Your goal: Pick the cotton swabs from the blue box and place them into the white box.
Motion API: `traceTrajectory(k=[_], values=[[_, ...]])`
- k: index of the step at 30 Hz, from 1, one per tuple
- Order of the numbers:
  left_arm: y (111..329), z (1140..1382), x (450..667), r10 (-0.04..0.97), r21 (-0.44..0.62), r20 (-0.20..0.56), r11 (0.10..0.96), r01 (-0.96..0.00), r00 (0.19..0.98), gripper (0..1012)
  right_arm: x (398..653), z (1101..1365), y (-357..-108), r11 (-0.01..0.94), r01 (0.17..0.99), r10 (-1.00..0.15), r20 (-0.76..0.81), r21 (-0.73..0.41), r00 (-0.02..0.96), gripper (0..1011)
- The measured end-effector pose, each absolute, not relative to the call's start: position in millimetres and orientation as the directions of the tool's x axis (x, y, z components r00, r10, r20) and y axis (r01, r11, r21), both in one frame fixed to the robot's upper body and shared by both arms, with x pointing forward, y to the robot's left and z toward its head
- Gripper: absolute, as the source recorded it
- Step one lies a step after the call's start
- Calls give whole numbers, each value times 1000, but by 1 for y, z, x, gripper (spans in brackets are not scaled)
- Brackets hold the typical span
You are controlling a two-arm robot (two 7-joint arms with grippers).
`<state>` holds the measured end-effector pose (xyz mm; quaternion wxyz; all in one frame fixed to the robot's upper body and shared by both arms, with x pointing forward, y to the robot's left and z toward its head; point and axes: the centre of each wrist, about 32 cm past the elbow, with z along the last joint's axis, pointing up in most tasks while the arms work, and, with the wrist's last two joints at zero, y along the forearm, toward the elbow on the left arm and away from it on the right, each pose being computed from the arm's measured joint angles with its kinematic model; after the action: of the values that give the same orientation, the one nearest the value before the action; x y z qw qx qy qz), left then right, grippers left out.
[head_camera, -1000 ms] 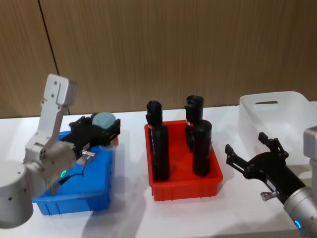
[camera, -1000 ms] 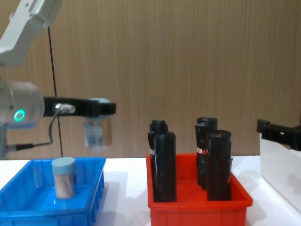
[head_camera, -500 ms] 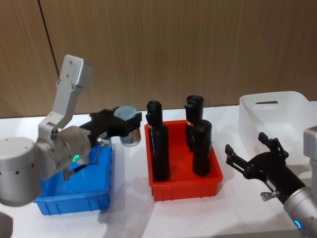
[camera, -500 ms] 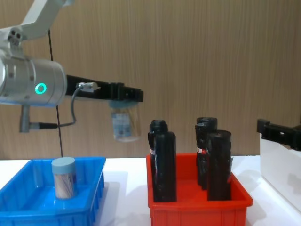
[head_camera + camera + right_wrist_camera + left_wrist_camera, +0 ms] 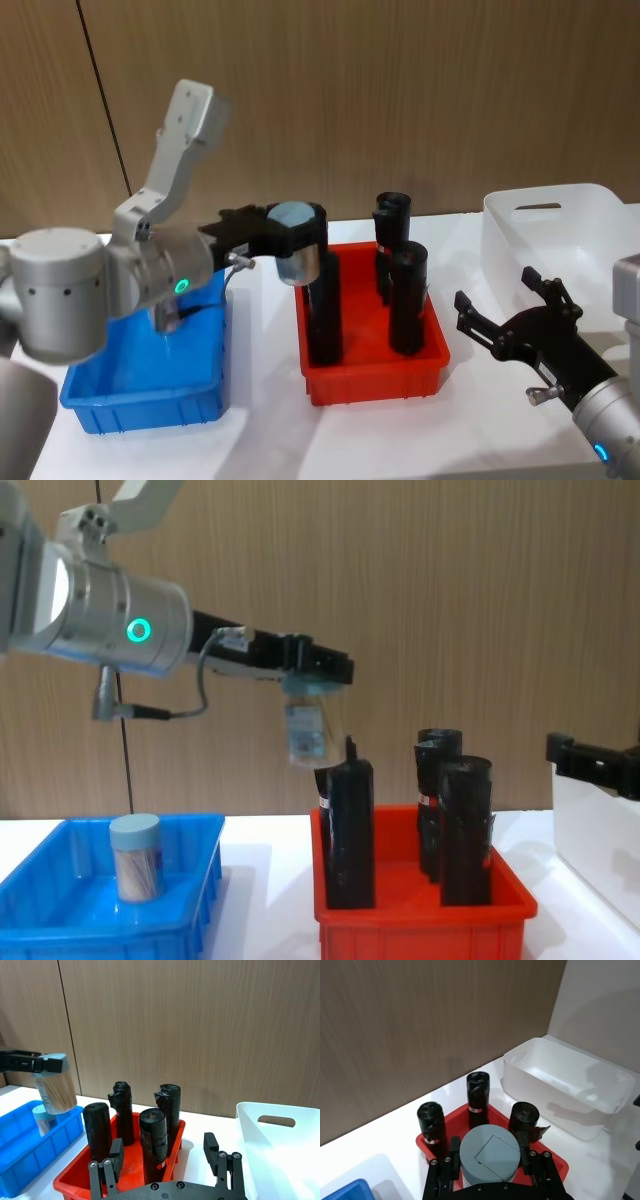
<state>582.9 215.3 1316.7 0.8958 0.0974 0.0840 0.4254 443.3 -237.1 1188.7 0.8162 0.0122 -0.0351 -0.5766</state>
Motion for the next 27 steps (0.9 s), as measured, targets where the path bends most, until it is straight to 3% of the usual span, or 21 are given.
traceTrajectory(k=[20,27], values=[[202,1334,599,736,275,-50,660,-699,676,676,444,1189,-237,341,938,-940,44,58,339,1001],[200,1336,601,731,279,-48,664,-694,681,676,449,1196,-240,384,923,-923,47,31,382,1001]])
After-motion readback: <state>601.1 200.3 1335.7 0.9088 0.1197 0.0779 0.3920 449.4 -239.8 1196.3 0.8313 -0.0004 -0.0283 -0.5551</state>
